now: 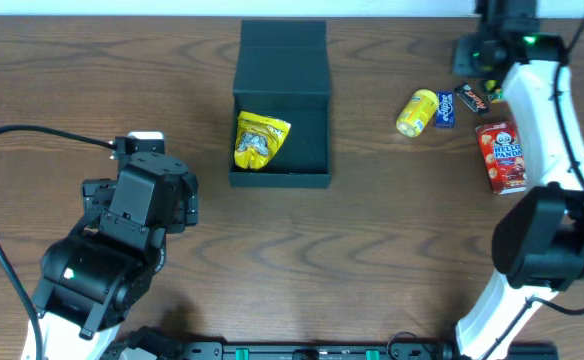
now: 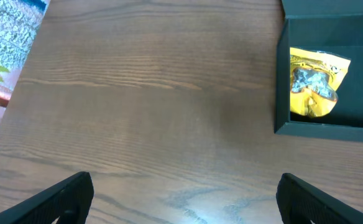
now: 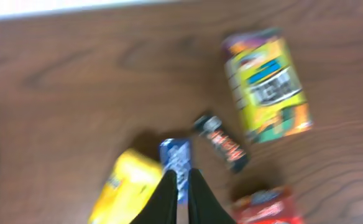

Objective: Pack container
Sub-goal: 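Move the right gripper to the Pretz box and grasp it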

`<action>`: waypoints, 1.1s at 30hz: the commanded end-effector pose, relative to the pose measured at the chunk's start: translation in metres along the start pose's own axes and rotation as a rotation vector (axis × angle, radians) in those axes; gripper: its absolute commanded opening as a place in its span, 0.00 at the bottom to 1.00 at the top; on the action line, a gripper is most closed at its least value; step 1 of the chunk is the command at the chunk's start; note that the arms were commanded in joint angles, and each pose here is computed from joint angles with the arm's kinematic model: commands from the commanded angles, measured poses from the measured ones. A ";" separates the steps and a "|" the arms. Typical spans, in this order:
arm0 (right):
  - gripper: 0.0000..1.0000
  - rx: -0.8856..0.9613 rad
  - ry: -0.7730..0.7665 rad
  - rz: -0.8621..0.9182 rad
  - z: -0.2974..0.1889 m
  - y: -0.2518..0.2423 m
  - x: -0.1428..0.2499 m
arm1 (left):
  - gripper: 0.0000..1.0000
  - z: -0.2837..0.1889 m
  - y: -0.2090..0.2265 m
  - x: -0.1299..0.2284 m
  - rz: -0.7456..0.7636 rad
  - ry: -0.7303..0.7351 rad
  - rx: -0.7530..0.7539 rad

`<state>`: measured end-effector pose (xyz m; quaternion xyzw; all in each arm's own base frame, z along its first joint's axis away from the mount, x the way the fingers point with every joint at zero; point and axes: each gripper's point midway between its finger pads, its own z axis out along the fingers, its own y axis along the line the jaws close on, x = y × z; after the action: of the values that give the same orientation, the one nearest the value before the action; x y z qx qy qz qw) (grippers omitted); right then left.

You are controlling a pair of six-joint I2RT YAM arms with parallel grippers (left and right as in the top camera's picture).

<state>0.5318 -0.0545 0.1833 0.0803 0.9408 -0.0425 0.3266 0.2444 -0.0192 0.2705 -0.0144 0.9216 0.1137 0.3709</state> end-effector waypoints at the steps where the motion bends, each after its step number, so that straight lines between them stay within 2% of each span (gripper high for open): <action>1: 0.10 0.055 -0.029 0.003 0.013 -0.027 -0.008 | 0.95 -0.002 0.001 -0.001 -0.014 -0.002 0.000; 6: 0.09 0.087 -0.086 -0.001 0.036 -0.053 -0.020 | 0.95 -0.002 0.001 -0.001 -0.014 -0.003 0.000; 8: 0.18 0.112 -0.122 -0.065 0.053 -0.065 -0.027 | 0.95 -0.002 0.001 -0.001 -0.014 -0.003 0.000; 9: 0.30 0.120 -0.128 -0.087 0.061 -0.069 -0.028 | 0.95 -0.002 0.001 -0.001 -0.014 -0.003 0.000; 10: 0.51 0.126 -0.128 -0.101 0.068 -0.073 -0.026 | 0.95 -0.002 0.001 -0.001 -0.014 -0.003 0.000; 12: 0.87 0.138 -0.108 -0.110 0.086 -0.084 -0.018 | 0.95 -0.002 0.001 -0.001 -0.014 -0.003 0.000; 13: 0.99 0.142 -0.097 -0.112 0.093 -0.088 -0.013 | 0.95 -0.002 0.001 -0.001 -0.014 -0.002 0.000; 24: 0.99 0.054 -0.042 -0.046 0.151 -0.122 0.025 | 0.95 -0.002 0.001 -0.001 -0.014 -0.003 0.000; 33: 0.99 -0.012 -0.072 -0.047 0.167 -0.112 0.027 | 0.95 -0.002 0.001 -0.001 -0.014 -0.003 0.000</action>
<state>0.5905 -0.1901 0.0498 0.0650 0.9277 -0.0667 0.3615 0.2444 -0.0191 0.2704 -0.0143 0.9216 0.1137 0.3707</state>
